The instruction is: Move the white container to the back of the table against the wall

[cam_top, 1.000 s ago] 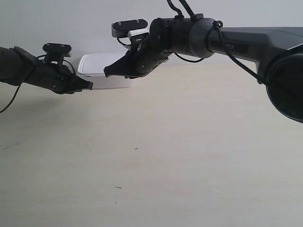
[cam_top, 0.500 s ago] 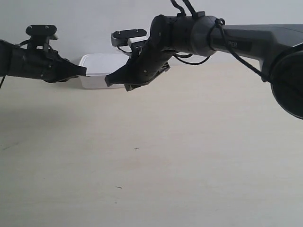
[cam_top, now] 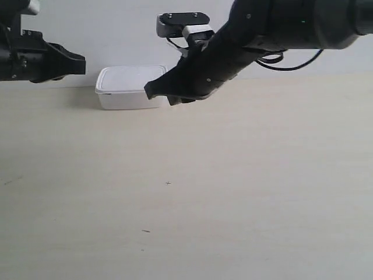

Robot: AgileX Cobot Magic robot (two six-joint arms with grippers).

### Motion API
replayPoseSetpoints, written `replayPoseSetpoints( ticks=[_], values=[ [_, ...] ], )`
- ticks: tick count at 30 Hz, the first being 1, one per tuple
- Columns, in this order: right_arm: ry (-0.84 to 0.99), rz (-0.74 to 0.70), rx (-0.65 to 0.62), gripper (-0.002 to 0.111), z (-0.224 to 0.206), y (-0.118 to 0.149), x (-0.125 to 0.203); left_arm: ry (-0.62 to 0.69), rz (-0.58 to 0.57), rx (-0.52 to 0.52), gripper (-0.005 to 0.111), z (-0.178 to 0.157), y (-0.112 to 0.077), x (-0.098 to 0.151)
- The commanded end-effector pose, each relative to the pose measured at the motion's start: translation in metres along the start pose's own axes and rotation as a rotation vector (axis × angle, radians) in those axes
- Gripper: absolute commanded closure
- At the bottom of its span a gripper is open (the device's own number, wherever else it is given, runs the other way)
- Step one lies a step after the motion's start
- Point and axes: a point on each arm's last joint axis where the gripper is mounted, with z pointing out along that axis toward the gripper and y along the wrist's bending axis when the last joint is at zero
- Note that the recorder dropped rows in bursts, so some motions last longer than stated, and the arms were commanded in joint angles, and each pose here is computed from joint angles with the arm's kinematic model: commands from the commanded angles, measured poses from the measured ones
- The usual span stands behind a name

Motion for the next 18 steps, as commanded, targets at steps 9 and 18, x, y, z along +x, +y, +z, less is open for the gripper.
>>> replayPoseSetpoints(
  ticks=[9, 18],
  values=[
    [-0.291, -0.01, 0.037, 0.108, -0.142, 0.016, 0.053, -0.197, 0.056, 0.019, 0.107, -0.111, -0.046, -0.014],
    [-0.495, -0.033, 0.018, 0.108, -0.225, 0.028, 0.084, -0.42, 0.089, -0.039, 0.107, -0.204, -0.078, -0.008]
  ],
)
